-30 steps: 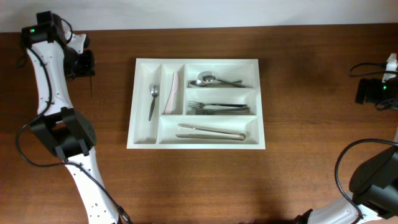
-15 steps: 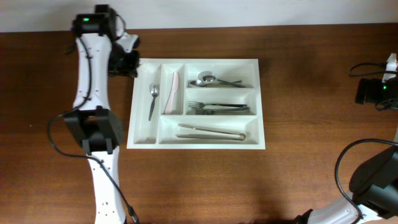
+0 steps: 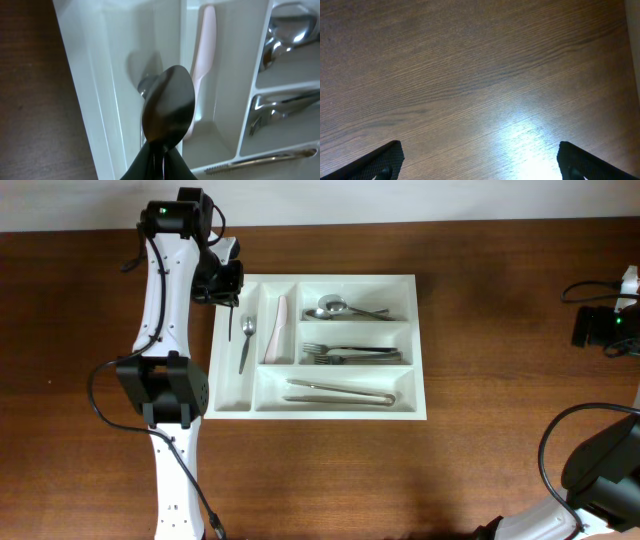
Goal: Pack container
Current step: 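Lower the spoon into the compartment and open the left gripper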
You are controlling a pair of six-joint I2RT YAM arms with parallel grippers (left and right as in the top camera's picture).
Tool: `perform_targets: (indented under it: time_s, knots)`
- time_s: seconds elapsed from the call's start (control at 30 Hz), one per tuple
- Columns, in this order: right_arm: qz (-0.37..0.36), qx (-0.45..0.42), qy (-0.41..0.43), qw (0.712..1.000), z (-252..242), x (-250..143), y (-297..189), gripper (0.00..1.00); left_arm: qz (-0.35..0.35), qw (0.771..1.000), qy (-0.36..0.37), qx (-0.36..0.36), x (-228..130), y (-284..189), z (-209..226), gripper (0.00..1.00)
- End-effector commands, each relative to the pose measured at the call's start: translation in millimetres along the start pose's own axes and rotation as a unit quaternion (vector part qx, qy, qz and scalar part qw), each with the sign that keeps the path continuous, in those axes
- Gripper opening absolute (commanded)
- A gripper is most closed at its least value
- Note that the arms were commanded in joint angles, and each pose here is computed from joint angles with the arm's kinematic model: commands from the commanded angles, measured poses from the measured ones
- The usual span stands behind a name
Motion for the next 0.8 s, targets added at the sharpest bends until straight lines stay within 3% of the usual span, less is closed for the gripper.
perform_targets:
  time_s: [0.0,0.53,0.6,0.7,0.77]
  knots:
    - [0.001,-0.002,0.002,1.000,0.1,-0.4,-0.3,0.99,-0.020,1.000,-0.011,0.005,6.3,-3.9,0.6,0.10]
    - [0.001,-0.002,0.002,1.000,0.1,-0.4,-0.3,0.99,-0.025,1.000,-0.010,0.010,8.5,-3.0,1.5,0.13]
    - [0.000,-0.002,0.002,1.000,0.1,-0.3,-0.4,0.99,-0.046,0.999,-0.002,0.009,16.3,-3.6,1.2,0.22]
    - [0.001,-0.002,0.002,1.000,0.1,-0.4,-0.3,0.99,-0.075,0.997,0.007,0.008,26.7,-6.0,0.6,0.44]
    - [0.000,-0.002,0.002,1.000,0.1,-0.3,-0.4,0.99,-0.092,0.996,0.011,0.007,31.9,-10.2,-0.5,0.50]
Point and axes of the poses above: each gripper's point midway between its finger pads, its own y axis out along the fingers, its own z axis along the line the jaws close on, x = y × z, the point moved 6 cm from there along -y, back along the fingers, and after that the axes turned 1 degree about -y, right-handed, at the moved point
